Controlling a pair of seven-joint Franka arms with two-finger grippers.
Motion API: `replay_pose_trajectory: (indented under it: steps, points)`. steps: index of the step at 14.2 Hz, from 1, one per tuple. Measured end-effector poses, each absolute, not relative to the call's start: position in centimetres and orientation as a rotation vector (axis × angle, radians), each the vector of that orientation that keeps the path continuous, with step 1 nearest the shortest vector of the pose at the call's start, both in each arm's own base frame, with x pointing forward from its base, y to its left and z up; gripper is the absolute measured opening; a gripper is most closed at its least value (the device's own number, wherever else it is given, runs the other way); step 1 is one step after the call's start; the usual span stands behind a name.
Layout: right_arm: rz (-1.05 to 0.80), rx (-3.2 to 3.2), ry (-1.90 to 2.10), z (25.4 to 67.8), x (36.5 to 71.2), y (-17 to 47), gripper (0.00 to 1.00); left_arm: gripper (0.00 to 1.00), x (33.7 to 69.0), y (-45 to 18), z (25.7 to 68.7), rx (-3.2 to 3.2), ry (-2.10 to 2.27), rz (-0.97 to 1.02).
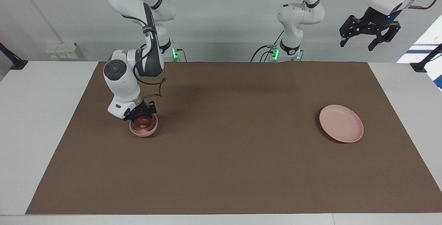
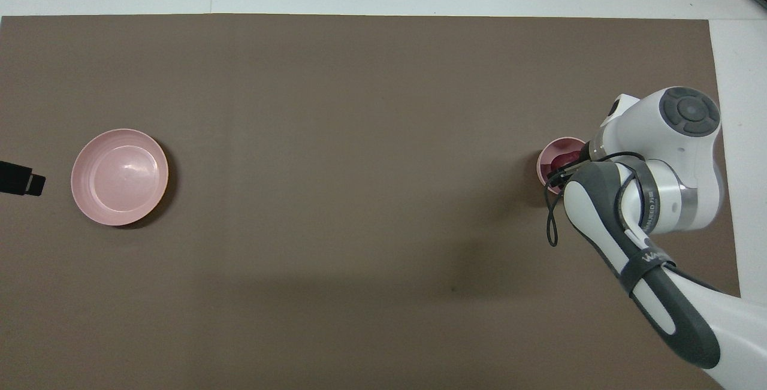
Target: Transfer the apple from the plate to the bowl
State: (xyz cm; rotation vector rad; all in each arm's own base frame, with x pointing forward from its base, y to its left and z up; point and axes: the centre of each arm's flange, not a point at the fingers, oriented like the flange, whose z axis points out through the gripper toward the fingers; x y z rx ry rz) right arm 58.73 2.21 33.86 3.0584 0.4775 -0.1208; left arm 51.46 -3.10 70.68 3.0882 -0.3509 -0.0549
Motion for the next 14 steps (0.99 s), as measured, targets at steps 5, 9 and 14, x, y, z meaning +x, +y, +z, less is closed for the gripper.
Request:
replay_pose_trajectory:
  steps: [5,9,14]
  points:
    - [-0.124,3.057,0.478,33.58,59.02,2.25,0.78,1.00,51.46,-3.10,70.68,3.088,-0.351,-0.055]
    - [-0.112,3.056,0.479,33.86,59.39,2.30,0.78,1.00,51.46,-3.10,70.68,3.088,-0.351,-0.055]
    - [-0.108,3.061,0.443,33.78,59.62,2.67,0.78,1.00,51.46,-3.10,70.68,3.088,-0.351,-0.055]
